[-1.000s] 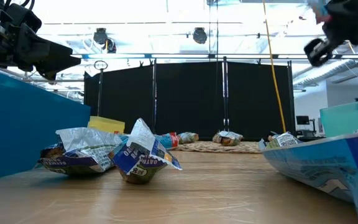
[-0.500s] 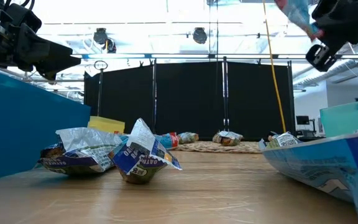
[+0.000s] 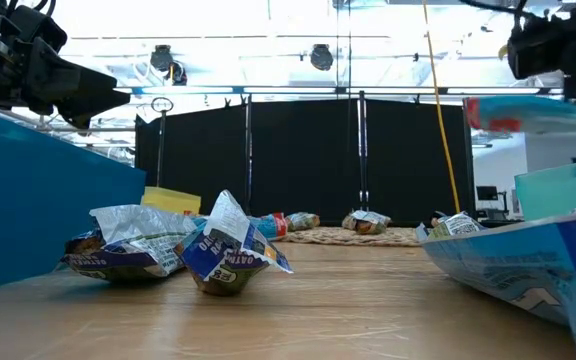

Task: Pick and place Granola Bars by type
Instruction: Put the red granola bar into the light blue bin

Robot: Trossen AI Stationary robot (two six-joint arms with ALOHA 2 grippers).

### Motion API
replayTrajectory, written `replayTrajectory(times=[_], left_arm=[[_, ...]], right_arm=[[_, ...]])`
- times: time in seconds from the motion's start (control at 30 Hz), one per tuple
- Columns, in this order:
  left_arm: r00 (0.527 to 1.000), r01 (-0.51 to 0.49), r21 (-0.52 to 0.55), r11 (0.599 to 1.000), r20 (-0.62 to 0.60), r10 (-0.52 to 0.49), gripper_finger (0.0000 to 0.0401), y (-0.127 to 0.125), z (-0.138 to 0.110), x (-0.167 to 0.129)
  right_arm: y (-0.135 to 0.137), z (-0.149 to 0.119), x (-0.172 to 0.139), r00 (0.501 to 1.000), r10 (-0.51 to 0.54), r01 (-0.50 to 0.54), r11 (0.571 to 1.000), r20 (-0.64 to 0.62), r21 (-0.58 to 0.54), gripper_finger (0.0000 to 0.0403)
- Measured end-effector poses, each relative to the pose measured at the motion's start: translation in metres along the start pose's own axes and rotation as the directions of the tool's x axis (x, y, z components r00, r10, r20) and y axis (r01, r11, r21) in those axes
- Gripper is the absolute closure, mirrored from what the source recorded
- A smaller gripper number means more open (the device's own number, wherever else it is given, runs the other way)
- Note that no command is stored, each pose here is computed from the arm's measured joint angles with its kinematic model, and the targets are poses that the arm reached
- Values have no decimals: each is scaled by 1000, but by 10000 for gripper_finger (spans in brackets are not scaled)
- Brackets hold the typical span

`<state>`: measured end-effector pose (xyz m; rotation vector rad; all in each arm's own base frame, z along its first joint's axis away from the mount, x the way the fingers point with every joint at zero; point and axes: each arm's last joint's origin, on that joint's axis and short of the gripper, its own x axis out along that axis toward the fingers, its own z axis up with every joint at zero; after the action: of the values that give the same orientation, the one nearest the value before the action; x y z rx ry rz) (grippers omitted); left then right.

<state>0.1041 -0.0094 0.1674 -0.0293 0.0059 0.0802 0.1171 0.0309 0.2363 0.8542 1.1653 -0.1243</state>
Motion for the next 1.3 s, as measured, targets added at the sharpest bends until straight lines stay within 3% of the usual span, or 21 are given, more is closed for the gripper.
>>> replayTrajectory(times=[0.13,0.3,0.53,0.73,0.97,1.13,1.3], left_arm=[[1000,0,0,1000,0,0,192,0,0,0],[1000,0,0,1000,0,0,192,0,0,0],[1000,0,0,1000,0,0,192,0,0,0],[1000,0,0,1000,0,0,192,0,0,0],[1000,0,0,1000,0,0,192,0,0,0],[1000,0,0,1000,0,0,192,0,0,0],[1000,0,0,1000,0,0,192,0,0,0]], right_arm=[[6,-10,12,989,-61,76,990,-132,115,403],[19,-23,22,969,-40,96,970,-245,223,403],[37,-38,32,961,2,85,949,-275,304,403],[45,-51,42,940,-29,169,904,-340,393,403],[50,-62,55,922,-83,247,879,-379,408,403],[50,-64,63,916,-128,273,892,-379,359,403],[49,-61,70,941,-180,263,922,-286,284,403]])
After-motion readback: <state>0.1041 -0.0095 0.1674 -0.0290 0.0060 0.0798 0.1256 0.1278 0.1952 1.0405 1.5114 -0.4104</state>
